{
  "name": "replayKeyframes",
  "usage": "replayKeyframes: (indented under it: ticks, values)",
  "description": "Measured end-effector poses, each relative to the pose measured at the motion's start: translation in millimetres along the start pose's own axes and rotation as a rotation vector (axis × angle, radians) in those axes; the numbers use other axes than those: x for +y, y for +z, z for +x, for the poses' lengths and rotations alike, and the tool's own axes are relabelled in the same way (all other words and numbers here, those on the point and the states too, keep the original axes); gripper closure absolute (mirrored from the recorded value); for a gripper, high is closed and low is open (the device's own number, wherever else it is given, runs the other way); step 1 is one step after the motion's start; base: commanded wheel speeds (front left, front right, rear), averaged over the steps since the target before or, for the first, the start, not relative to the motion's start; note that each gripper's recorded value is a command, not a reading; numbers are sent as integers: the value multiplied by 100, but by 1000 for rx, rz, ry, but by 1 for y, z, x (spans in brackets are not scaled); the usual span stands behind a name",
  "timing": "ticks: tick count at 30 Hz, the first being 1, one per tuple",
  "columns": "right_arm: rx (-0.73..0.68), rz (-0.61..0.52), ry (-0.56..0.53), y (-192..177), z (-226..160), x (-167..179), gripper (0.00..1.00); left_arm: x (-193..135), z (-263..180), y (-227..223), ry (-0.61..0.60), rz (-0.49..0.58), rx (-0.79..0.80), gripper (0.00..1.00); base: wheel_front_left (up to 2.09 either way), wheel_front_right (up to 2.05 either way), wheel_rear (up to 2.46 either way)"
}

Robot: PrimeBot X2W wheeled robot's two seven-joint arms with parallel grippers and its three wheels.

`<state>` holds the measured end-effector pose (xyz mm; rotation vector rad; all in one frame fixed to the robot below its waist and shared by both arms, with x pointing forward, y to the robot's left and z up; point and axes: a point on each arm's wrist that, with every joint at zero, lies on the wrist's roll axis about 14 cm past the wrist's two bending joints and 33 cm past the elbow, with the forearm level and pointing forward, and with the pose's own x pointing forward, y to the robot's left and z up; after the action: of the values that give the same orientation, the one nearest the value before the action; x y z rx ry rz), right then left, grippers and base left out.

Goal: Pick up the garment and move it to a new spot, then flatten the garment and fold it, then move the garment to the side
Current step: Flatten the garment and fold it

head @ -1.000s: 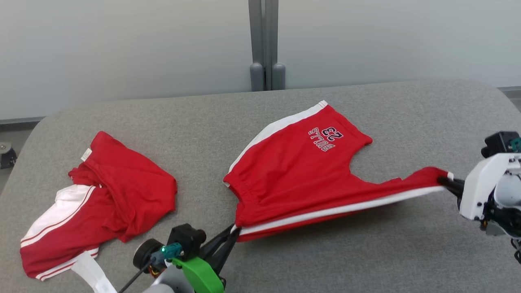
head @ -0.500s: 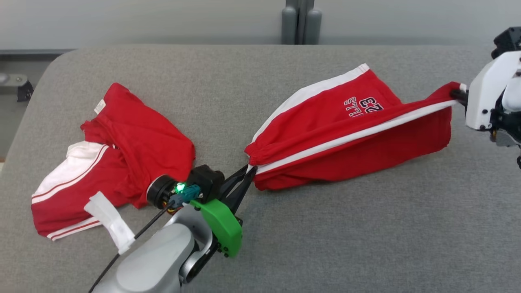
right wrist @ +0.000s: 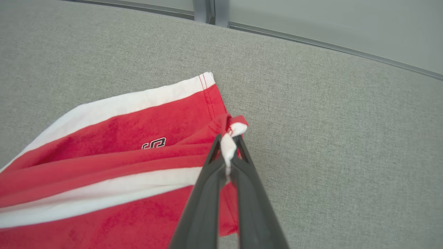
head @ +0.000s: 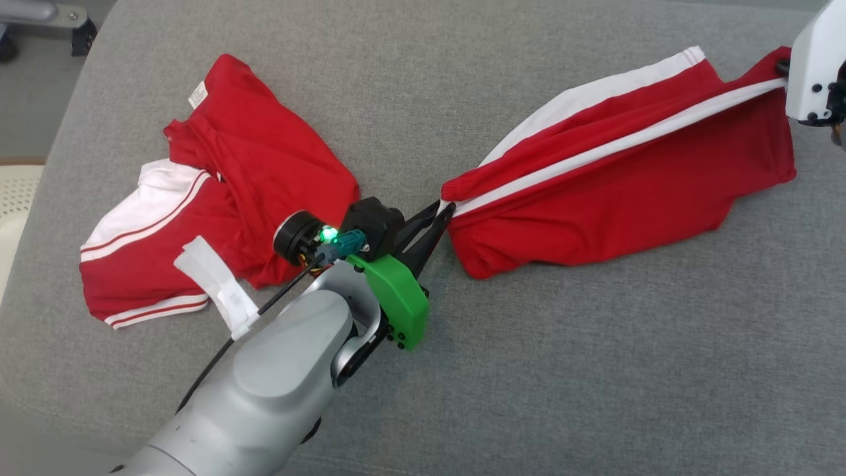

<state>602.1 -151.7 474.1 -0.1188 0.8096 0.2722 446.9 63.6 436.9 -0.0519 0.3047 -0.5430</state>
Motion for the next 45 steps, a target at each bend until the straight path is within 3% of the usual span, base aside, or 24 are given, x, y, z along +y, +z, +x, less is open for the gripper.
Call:
replayKeyframes:
  ticks: [8, 9, 10, 11, 12, 19, 26, 33, 40, 45]
  values:
    - [44, -29, 29, -3, 44, 19, 100, 25, 13, -16, 42, -5, 40, 100, 0, 0, 0]
    - [44, -31, 32, -3, 48, 21, 100, 27, 14, -17, 46, -4, 42, 87, 0, 0, 0]
    - [45, -31, 34, -3, 51, 22, 100, 29, 16, -17, 50, -3, 40, 47, 0, 0, 0]
    - [30, -37, 31, -1, 53, 22, 82, 31, 18, -16, 54, -1, 36, 0, 0, 0, 0]
    - [14, -40, 28, 2, 54, 21, 0, 33, 19, -15, 58, -1, 30, 0, 0, 0, 0]
    - [-89, -19, 12, 18, 58, 18, 0, 50, 26, 0, 123, -8, -16, 0, 0, 0, 0]
    - [-295, 5, -5, 52, 45, 11, 0, 62, 29, 19, 182, -19, -76, 0, 0, 0, 0]
    - [-568, 42, 52, 75, 15, 26, 0, 76, 17, 52, 255, -28, -192, 0, 0, 0, 0]
    - [-771, 11, 112, 47, -25, 47, 0, 82, -24, 74, 346, -56, -330, 0, 0, 0, 0]
    - [-827, 8, 101, 11, -56, 43, 0, 69, -55, 76, 365, -60, -394, 0, 0, 0, 0]
